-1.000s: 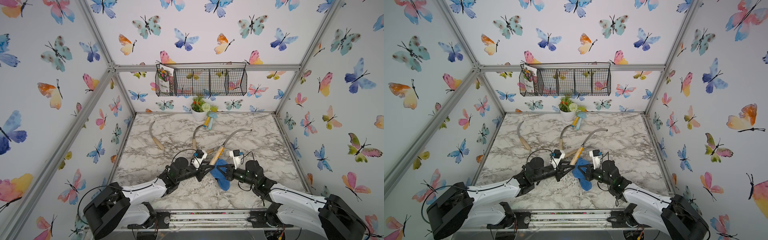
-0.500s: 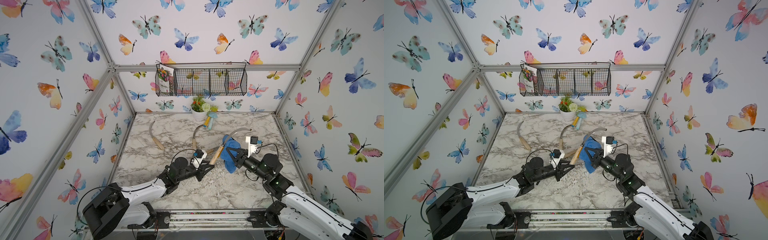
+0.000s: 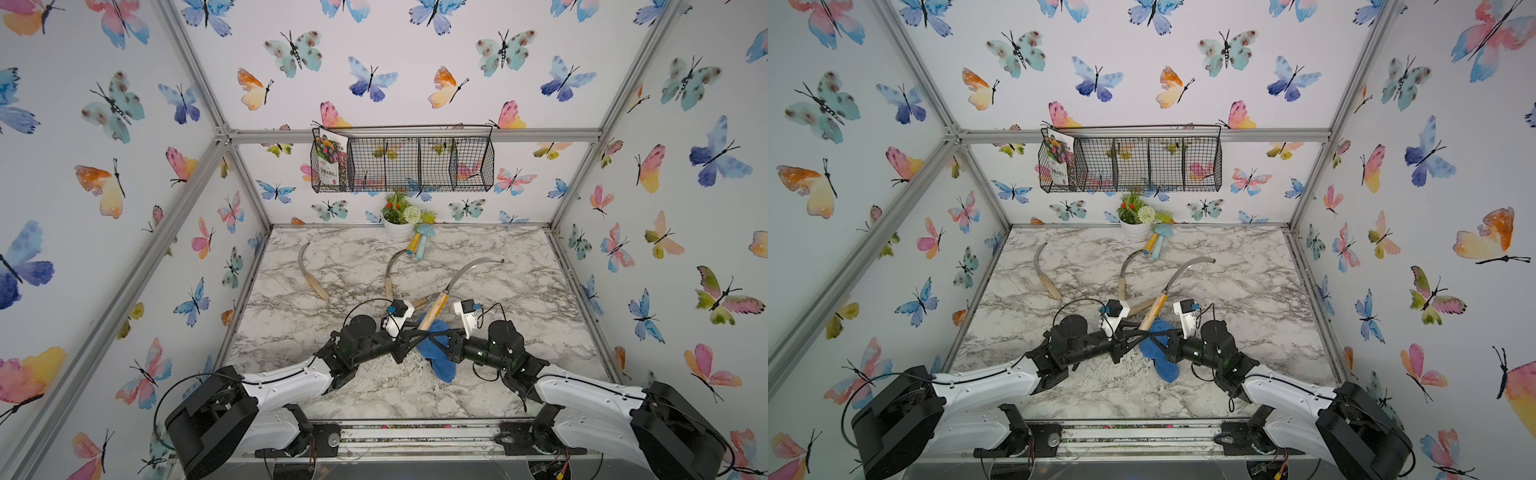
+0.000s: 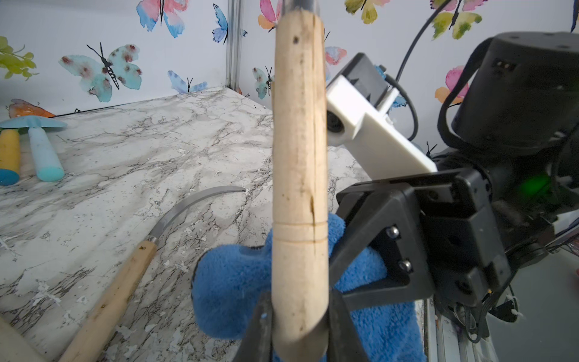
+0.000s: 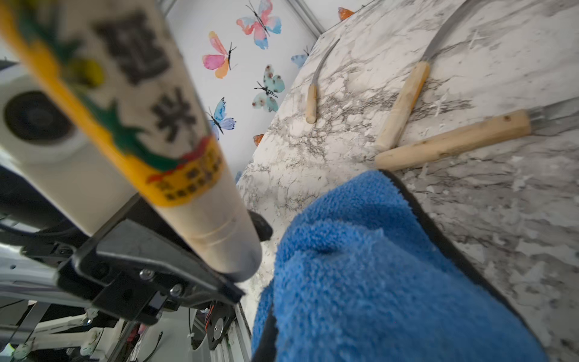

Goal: Wipe small sickles with rags
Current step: Wipe the small sickle.

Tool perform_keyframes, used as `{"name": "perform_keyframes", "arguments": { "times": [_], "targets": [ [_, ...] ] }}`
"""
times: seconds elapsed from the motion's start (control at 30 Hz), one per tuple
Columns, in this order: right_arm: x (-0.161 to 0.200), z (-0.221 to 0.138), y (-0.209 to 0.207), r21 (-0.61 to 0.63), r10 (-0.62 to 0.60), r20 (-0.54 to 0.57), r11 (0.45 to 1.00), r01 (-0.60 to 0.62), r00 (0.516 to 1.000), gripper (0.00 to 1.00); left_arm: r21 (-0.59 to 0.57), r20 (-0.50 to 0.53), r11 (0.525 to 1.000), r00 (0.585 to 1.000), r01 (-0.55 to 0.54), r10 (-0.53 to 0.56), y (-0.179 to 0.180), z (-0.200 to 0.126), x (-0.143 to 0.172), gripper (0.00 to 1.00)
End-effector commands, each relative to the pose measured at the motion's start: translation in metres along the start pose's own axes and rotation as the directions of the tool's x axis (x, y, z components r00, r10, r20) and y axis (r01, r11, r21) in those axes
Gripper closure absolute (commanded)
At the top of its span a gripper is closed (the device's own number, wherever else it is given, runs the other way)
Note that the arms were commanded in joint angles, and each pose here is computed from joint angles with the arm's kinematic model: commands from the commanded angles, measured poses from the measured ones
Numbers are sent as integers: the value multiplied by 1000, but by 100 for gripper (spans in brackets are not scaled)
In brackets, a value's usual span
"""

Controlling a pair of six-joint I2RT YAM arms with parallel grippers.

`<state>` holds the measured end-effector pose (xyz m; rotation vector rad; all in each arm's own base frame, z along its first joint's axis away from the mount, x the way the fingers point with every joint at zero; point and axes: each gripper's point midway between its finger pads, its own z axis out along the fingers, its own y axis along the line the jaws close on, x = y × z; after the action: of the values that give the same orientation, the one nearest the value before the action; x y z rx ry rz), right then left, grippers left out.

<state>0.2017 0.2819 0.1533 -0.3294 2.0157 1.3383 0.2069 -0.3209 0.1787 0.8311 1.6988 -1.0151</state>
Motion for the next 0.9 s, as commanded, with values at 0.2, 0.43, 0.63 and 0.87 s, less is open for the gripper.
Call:
{"name": "perform_keyframes", "arguments": {
  "times": [0.2, 0.43, 0.63, 0.87],
  "targets": [
    [-79, -21, 39, -81, -79, 220, 992, 99, 972, 98, 22, 30, 999, 999, -23, 23, -5, 1, -9, 100],
    [-123, -38, 41, -83, -93, 279, 989, 120, 956, 98, 21, 27, 999, 999, -24, 23, -5, 1, -8, 100],
    [-126, -41, 43, -83, -96, 285, 989, 124, 954, 98, 11, 23, 1000, 999, -29, 29, -3, 2, -8, 100],
    [-131, -60, 23, -67, -54, 309, 995, 79, 950, 98, -34, 35, 998, 998, -48, 49, 4, -2, -9, 100]
  ]
}}
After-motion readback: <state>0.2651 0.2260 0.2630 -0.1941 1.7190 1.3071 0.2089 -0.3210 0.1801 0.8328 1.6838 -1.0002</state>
